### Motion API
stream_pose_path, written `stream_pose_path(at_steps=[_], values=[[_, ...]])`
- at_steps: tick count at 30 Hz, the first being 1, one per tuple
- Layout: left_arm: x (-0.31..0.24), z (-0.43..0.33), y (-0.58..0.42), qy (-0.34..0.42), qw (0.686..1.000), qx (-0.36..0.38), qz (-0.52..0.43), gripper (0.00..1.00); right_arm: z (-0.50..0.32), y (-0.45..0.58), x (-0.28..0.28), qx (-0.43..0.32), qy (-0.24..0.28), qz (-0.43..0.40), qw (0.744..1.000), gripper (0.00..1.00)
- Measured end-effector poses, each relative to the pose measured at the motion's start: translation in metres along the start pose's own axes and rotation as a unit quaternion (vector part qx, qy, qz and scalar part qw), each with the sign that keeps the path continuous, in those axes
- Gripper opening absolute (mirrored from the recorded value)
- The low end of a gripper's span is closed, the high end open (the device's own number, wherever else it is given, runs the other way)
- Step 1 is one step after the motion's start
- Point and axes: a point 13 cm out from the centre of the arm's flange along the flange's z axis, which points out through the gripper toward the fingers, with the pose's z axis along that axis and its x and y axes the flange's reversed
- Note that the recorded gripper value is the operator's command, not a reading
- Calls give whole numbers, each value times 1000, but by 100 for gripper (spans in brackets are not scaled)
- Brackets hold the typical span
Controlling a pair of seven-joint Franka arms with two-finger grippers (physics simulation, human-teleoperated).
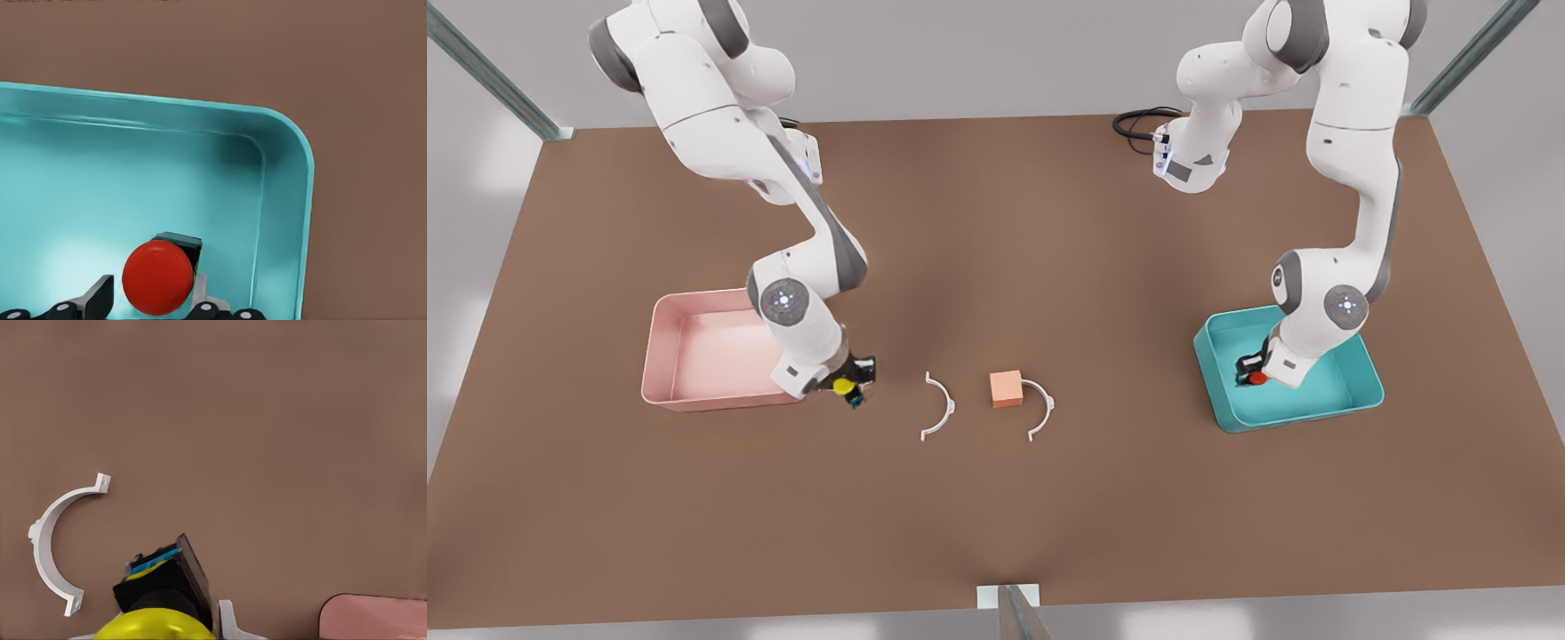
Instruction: Place the red button in the blue storage box with the left arm, and place the yellow button in the pink storage box with the right arm
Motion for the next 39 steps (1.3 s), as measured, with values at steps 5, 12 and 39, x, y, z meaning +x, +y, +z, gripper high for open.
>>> stream_pose_path(at_steps=[5, 12, 39], values=[[-8, -15, -5, -21, 1000, 5, 20, 100, -53, -106, 8, 26, 12, 59, 998, 52], [-68, -260, -97, -138, 986, 19, 92, 100, 9, -220, 77, 39, 125, 103, 986, 52], [19, -388, -82, 42, 992, -3, 120, 100, -288, -162, -28, 43, -31, 12, 999, 100]])
